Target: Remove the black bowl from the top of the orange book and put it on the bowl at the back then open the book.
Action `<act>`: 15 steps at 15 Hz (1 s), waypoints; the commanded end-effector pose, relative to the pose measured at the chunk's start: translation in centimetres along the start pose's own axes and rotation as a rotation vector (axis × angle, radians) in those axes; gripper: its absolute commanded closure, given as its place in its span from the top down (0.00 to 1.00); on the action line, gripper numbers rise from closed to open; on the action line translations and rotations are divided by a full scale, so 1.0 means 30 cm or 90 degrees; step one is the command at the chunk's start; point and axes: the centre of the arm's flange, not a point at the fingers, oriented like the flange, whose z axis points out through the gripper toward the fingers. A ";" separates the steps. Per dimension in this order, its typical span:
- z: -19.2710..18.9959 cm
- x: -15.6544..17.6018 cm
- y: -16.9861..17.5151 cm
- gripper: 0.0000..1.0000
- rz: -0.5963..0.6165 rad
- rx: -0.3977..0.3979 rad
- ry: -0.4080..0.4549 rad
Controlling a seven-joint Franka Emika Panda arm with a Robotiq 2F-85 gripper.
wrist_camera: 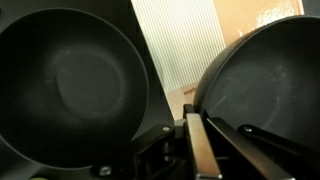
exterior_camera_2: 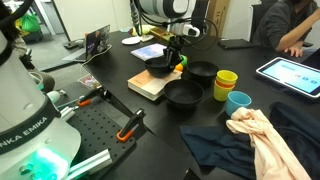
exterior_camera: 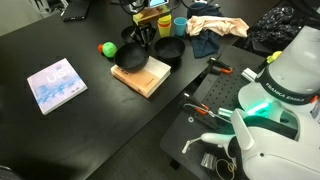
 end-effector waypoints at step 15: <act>-0.123 0.355 0.249 0.01 0.129 0.086 0.015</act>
